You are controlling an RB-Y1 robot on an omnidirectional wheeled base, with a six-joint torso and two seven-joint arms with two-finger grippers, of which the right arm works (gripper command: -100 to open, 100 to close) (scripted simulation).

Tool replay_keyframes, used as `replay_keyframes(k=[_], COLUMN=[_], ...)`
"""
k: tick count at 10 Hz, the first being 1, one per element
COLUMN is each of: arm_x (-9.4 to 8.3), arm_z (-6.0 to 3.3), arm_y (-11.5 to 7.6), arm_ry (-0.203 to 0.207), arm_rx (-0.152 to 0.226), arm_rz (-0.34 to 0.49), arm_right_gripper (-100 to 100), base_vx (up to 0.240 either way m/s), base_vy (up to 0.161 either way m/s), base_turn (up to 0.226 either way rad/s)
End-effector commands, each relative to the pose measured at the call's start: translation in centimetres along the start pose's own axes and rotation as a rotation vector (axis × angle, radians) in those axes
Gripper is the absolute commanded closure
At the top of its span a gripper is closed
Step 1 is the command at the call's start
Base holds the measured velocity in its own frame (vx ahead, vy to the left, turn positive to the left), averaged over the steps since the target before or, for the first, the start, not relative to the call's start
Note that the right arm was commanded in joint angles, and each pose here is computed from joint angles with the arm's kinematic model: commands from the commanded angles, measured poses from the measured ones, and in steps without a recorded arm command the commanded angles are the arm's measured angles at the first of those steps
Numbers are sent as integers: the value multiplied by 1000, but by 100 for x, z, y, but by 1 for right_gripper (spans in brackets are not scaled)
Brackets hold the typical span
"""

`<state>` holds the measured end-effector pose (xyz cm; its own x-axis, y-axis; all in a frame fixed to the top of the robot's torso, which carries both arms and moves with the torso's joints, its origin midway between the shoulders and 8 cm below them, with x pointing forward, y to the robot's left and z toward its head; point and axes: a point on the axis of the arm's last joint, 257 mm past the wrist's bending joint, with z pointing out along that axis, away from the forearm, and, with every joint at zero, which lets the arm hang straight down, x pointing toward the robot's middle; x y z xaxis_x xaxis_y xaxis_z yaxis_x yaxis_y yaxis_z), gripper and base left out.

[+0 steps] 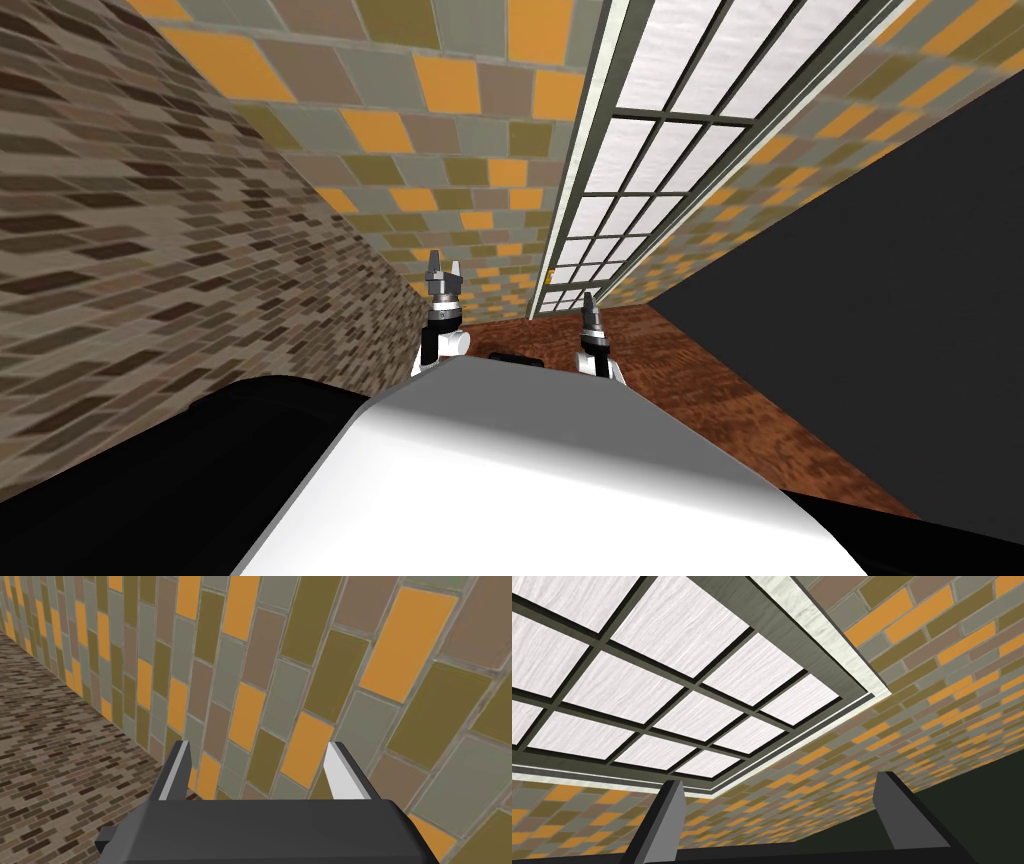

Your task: Pull the door open

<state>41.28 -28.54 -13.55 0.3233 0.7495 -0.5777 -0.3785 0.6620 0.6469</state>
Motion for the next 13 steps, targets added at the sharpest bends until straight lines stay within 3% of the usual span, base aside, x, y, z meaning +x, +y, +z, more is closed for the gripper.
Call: replay_keyframes(k=[1, 10, 13], arm_x=[107, 563, 689], arm_z=[-26, -165, -258], arm_y=[-116, -588, -740], arm_ry=[25, 141, 176], arm_rx=[15, 50, 72], arm_rz=[-41, -253, -285], arm_right_gripper=[-100, -100, -100], base_vx=[53, 63, 53], base_vy=[-15, -19, -13], base_turn=[21, 24, 17])
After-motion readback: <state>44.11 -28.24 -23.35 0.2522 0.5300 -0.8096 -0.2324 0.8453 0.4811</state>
